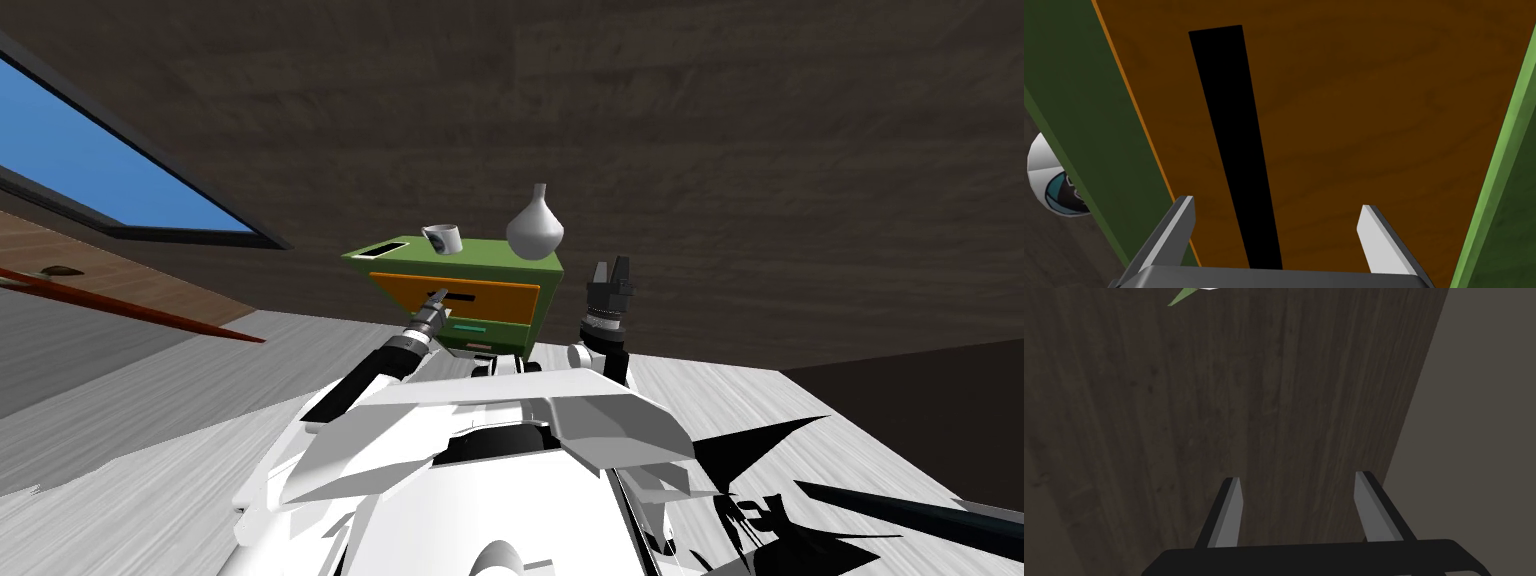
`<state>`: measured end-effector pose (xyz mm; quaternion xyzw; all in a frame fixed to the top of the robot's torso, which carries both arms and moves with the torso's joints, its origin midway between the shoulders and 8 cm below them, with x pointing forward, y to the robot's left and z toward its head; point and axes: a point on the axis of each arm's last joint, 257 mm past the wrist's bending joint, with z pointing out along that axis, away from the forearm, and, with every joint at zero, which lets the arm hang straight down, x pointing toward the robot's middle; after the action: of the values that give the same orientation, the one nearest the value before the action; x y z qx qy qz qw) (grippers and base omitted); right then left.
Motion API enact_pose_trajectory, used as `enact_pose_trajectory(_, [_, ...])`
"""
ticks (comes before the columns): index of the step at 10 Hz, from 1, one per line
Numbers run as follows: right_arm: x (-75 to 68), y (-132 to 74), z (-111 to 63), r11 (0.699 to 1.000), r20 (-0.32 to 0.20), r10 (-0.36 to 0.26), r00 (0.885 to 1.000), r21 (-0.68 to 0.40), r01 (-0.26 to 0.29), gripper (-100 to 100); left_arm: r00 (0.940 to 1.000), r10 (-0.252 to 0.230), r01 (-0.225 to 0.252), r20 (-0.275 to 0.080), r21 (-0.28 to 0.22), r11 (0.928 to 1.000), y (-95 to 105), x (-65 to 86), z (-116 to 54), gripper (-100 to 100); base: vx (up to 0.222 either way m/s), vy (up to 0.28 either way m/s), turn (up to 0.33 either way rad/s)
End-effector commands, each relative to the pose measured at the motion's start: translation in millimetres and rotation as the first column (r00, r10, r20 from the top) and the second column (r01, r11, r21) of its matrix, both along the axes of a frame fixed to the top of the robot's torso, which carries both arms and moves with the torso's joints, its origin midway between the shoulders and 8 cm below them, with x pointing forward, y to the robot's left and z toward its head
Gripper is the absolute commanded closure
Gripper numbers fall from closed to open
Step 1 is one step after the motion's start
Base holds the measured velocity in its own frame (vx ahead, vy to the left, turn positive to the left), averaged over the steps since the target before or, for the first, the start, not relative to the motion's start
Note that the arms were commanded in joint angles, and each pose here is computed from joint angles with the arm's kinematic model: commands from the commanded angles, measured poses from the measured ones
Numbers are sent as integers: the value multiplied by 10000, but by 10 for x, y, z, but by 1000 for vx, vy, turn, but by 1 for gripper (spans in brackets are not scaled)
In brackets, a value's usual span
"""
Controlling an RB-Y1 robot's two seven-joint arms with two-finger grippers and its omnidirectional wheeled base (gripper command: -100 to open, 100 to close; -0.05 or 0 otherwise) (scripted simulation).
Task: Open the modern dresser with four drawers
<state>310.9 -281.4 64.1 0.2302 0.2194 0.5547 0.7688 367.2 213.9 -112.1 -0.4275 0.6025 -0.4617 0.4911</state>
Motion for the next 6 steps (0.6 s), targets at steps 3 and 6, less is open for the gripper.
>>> enact_pose_trajectory(3, [1, 0, 1, 10000, 2, 2, 10000, 0, -2, 0, 9999, -127, 127, 6, 3, 9999, -26, -31, 37, 100, -168, 37, 40])
enact_pose_trajectory(6, [1, 0, 0, 10000, 0, 1, 10000, 1, -1, 0, 9995, -42, 44, -300, 45, 10000, 18, -6, -122, -100, -107, 19, 11])
